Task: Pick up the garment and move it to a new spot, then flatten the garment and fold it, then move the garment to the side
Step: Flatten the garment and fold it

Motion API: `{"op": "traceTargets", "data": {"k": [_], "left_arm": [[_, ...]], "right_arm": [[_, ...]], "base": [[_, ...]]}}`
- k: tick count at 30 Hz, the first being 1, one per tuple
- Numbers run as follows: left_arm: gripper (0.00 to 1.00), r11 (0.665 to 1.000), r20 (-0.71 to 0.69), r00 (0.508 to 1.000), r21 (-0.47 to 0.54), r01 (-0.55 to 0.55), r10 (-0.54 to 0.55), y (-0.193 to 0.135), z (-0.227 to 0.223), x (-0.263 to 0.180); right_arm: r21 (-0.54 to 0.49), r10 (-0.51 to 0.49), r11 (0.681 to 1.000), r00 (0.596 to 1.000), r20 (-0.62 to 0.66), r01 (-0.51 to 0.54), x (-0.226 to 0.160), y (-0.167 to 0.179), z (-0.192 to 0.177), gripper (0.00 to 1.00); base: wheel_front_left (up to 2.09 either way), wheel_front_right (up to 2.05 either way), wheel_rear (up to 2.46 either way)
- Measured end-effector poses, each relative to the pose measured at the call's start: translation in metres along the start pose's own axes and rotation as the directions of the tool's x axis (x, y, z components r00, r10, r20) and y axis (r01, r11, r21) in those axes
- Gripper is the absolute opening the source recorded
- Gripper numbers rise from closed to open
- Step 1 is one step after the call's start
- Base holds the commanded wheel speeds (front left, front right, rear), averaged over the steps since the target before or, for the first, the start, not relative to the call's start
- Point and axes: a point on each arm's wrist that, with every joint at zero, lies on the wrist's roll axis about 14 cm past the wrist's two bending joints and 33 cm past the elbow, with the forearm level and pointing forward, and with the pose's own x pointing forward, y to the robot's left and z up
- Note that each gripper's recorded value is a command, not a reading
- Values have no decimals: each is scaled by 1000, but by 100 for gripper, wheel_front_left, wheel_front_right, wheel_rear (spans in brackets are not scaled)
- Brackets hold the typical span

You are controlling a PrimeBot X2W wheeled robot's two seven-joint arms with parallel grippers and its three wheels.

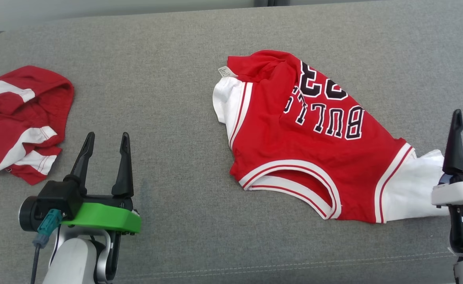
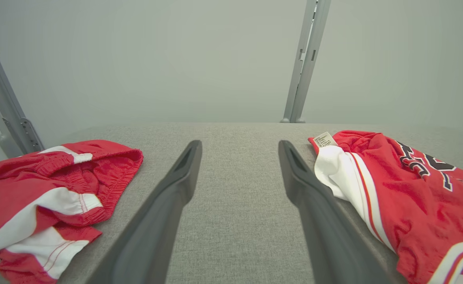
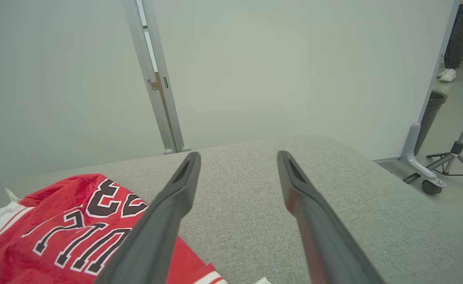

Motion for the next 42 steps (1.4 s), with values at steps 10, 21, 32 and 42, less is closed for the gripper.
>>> {"op": "traceTargets", "data": {"k": [10,21,32,42], "left_arm": [[100,999,39,998,17,-46,46,12,18,-16],[100,993,42,993,29,-115,114,30,25,-46],[100,992,55,991,33,-121,119,31,35,-57],[100,991,44,991,37,-128,126,33,32,-59]], "right_arm": [[-13,267,963,956,120,-268,-5,97,40,100],[2,397,918,917,23,-398,-47,141,15,100],[23,359,933,933,-11,-358,-67,132,12,100],[39,400,916,916,-36,-399,-64,149,5,100]], "base": [[0,0,0],[0,0,0],[0,0,0],[0,0,0]]}}
